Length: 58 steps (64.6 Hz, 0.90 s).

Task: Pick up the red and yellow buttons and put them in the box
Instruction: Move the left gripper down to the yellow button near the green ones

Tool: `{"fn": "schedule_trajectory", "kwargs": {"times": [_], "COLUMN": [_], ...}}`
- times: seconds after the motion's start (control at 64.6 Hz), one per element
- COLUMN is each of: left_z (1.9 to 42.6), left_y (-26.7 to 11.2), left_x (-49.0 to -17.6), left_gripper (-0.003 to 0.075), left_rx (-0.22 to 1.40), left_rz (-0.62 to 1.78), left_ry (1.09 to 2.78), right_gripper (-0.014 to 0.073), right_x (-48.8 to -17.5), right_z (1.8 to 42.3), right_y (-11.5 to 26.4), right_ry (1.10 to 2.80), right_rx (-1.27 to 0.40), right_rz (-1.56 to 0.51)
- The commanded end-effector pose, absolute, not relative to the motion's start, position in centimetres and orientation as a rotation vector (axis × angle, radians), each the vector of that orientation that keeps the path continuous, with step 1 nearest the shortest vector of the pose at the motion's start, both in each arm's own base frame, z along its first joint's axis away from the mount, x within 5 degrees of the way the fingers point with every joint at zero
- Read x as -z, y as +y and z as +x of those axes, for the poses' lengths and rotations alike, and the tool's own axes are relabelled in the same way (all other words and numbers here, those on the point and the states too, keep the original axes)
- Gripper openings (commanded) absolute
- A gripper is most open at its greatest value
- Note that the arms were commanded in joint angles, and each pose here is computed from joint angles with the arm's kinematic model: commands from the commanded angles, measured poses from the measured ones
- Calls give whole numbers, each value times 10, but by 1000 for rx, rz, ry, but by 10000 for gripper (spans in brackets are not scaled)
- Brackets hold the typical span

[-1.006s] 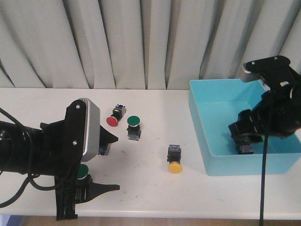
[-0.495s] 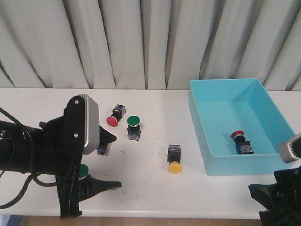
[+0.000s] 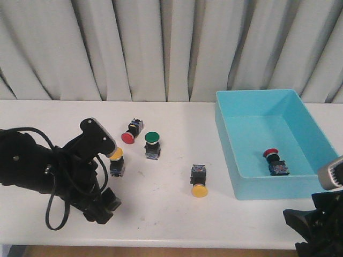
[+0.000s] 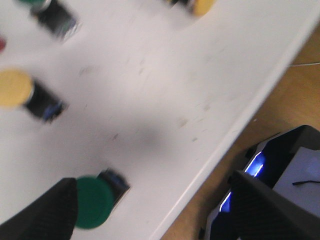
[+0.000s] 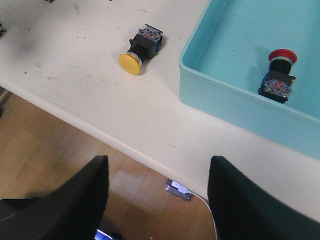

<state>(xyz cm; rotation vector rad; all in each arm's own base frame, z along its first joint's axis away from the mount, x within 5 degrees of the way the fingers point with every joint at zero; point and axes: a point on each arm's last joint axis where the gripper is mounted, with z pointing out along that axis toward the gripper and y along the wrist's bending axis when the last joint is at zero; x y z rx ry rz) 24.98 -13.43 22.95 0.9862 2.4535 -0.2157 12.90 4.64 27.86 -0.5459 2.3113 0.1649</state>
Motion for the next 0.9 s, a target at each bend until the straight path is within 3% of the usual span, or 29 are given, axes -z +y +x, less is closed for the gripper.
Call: {"fn": "schedule_trajectory", "kwargs": {"times": [0.0, 0.248, 0.882], "left_z": [265, 293, 382], "left_y": [-133, -122, -156], "left_x": [-236, -222, -201], "left_gripper": [590, 590, 590], "left_rx": [163, 120, 65], "left_rz": [741, 438, 448], "left_ry": [2443, 2451, 2537], "right_gripper": [426, 426, 426], "right_x": [-292, -292, -294], "right_z": [134, 134, 135], "right_y": [47, 47, 47], "right_ry": [2211, 2210, 2190], "right_rx": [-156, -156, -154], "right_rz": [-535, -535, -527]}}
